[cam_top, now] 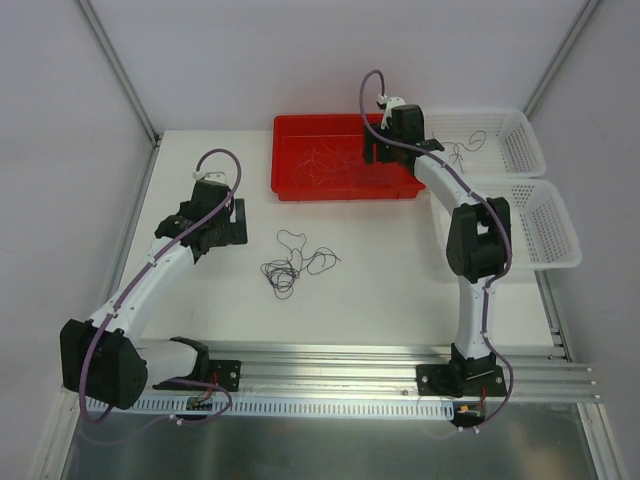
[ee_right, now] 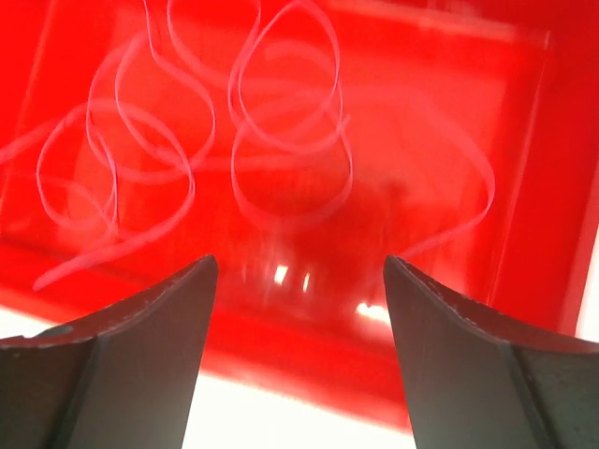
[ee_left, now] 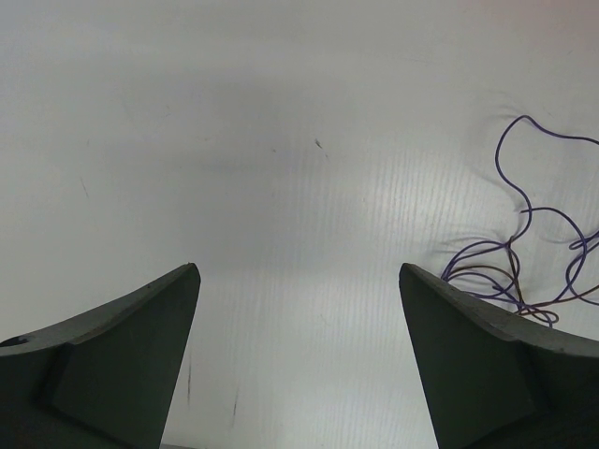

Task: Untangle the cables

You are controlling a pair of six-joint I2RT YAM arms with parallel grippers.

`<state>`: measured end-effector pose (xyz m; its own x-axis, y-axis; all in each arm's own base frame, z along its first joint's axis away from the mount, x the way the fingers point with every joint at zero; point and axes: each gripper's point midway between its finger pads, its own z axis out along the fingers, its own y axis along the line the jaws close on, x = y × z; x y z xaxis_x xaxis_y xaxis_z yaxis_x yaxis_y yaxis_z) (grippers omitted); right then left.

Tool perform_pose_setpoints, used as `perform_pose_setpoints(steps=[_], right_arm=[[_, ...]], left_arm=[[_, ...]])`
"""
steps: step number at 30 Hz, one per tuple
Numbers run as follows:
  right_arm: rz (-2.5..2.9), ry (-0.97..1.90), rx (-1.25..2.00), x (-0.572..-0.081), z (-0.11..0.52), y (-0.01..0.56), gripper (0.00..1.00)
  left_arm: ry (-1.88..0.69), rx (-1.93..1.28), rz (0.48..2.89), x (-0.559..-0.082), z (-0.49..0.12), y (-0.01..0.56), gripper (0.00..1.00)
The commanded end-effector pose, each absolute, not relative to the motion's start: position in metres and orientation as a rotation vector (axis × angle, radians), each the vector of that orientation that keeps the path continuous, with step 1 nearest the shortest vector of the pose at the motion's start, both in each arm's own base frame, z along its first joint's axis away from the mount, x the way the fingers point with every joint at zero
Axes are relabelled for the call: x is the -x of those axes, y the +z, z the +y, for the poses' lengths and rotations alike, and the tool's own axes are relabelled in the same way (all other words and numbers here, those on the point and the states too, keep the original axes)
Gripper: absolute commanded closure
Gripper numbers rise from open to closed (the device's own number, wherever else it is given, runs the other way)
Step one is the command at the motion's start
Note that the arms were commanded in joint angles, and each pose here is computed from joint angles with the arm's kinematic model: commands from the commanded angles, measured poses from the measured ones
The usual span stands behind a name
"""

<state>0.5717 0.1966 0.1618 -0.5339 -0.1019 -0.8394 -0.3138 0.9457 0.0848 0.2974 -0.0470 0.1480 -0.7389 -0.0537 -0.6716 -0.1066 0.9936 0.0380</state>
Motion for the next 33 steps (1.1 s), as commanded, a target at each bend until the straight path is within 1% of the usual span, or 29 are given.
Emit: perform_pose_setpoints(steps=[1,2,3,4,5,10,12,13,15,16,19,23,25,27,28,30,31,33], right_arm=[[2.002,0.308,0.208,-0.545,0.186,0.249,0.24],[2.040,0.301,0.188,-0.535,0.182,0.234,0.24],[2.044,0.308,0.172,-0.529,0.180,0.234,0.25],[2.030,0.331,0.140,-0.520,0.179,0.246,0.25],[2.043,0.345,0.131,-0.514,0.178,0.242,0.25],[2.162,0.443,0.104,-0.473,0.186,0.207,0.30],[2.168,0.524,0.129,-0.453,0.205,0.206,0.30],[2.207,0.537,0.152,-0.440,0.212,0.190,0.30],[2.219,0.601,0.226,-0.416,0.237,0.186,0.30],[2.250,0.616,0.252,-0.403,0.244,0.173,0.30],[2.290,0.678,0.388,-0.364,0.287,0.157,0.30],[2.325,0.749,0.427,-0.339,0.323,0.141,0.30],[2.341,0.776,0.396,-0.332,0.343,0.133,0.31],[2.322,0.798,0.376,-0.333,0.359,0.135,0.32],[2.351,0.788,0.355,-0.330,0.369,0.123,0.32],[2.355,0.786,0.324,-0.333,0.380,0.118,0.33],[2.377,0.754,0.311,-0.333,0.382,0.105,0.33],[2.384,0.748,0.263,-0.337,0.387,0.098,0.34]], left_arm=[[0.073,0.126,2.417,-0.295,-0.048,0.145,0.11],[0.069,0.127,2.420,-0.295,-0.048,0.144,0.11],[0.066,0.127,2.419,-0.295,-0.048,0.145,0.11],[0.056,0.122,2.421,-0.295,-0.050,0.144,0.11],[0.054,0.123,2.423,-0.295,-0.050,0.144,0.11],[0.044,0.122,2.429,-0.295,-0.052,0.143,0.11],[0.029,0.114,2.437,-0.295,-0.054,0.141,0.11],[0.021,0.111,2.442,-0.295,-0.056,0.140,0.11],[-0.005,0.102,2.453,-0.294,-0.060,0.139,0.11],[-0.017,0.101,2.458,-0.294,-0.061,0.138,0.11],[-0.059,0.088,2.504,-0.293,-0.069,0.127,0.11],[-0.149,0.081,2.588,-0.290,-0.085,0.110,0.12],[-0.195,0.081,2.649,-0.287,-0.093,0.098,0.12],[-0.237,0.097,2.686,-0.285,-0.100,0.092,0.14],[-0.287,0.093,2.723,-0.281,-0.107,0.085,0.14],[-0.346,0.112,2.759,-0.278,-0.116,0.080,0.17],[-0.390,0.115,2.785,-0.275,-0.122,0.076,0.18],[-0.417,0.121,2.806,-0.272,-0.126,0.072,0.19]])
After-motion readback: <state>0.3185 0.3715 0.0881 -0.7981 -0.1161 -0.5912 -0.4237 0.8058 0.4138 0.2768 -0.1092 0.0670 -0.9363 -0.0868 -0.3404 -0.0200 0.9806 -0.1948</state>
